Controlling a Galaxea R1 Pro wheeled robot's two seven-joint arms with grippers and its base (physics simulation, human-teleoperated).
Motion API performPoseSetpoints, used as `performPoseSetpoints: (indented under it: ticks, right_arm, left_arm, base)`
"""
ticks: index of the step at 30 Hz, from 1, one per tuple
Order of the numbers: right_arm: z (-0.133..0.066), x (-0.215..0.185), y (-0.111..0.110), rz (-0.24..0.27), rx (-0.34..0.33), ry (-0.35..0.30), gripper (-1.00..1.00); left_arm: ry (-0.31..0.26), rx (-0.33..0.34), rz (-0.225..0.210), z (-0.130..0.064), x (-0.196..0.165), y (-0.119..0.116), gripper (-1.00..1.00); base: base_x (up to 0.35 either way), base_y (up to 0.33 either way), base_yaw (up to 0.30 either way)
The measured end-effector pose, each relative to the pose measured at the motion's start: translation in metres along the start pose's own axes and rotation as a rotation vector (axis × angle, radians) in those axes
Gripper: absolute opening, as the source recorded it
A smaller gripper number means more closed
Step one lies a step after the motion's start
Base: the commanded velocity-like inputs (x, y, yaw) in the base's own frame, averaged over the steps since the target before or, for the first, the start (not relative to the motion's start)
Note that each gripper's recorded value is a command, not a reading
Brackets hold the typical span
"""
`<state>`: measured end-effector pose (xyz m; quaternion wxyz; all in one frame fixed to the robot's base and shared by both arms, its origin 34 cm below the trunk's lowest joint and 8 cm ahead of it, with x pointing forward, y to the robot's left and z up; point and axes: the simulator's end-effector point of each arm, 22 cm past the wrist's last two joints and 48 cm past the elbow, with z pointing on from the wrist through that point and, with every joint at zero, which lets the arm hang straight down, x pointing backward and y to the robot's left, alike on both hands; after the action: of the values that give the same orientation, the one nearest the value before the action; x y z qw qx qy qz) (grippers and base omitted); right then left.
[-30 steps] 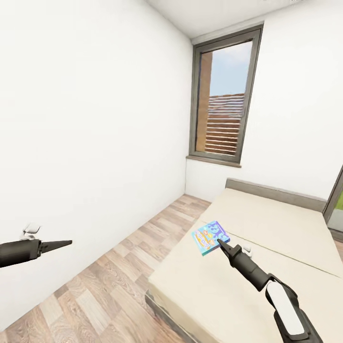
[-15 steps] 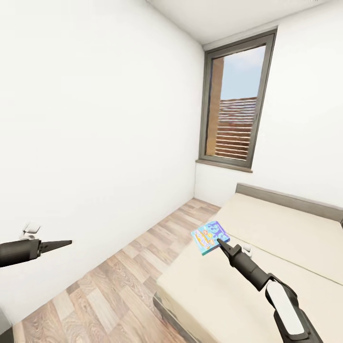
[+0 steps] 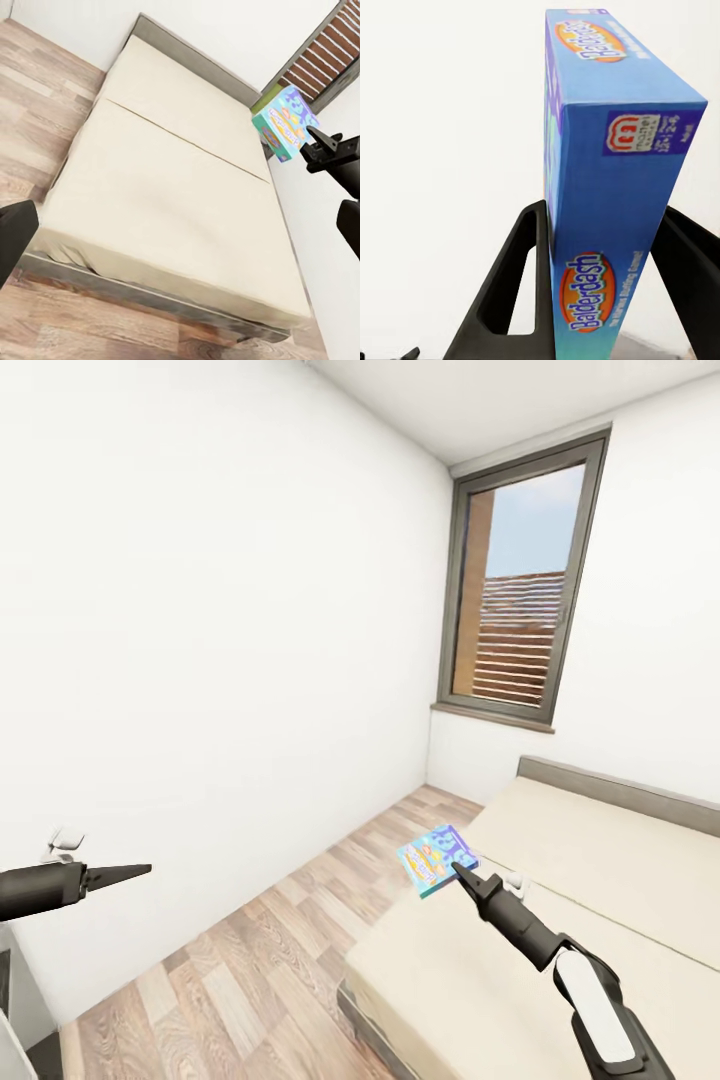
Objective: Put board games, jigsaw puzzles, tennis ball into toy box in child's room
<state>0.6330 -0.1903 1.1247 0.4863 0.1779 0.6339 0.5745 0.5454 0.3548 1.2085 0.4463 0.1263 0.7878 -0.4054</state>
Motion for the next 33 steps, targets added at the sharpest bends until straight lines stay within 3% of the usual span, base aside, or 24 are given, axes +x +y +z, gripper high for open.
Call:
performPoseSetpoints:
  ticks: [17, 22, 24, 33]
  right_arm:
    - [0.007, 0.015, 0.014, -0.023, -0.014, 0.039, -1.00]
    - [0.013, 0.014, 0.045, -0.074, -0.070, 0.048, -1.00]
    - [0.014, 0.012, 0.048, -0.084, -0.070, 0.046, -1.00]
    - [0.016, 0.013, 0.043, -0.089, -0.046, 0.049, -1.00]
  left_arm:
    - [-0.013, 0.005, 0.017, -0.005, -0.005, -0.008, 1.00]
    - [-0.013, 0.005, 0.018, -0.005, -0.005, -0.008, 1.00]
    - [-0.013, 0.005, 0.017, -0.005, -0.005, -0.008, 1.00]
    - [-0.008, 0.004, 0.011, -0.003, -0.003, -0.005, 1.00]
  base:
    - [0.000, 0.000, 0.184]
    - [0.000, 0.000, 0.045]
    - [0.000, 0.000, 0.109]
    - [0.000, 0.000, 0.201]
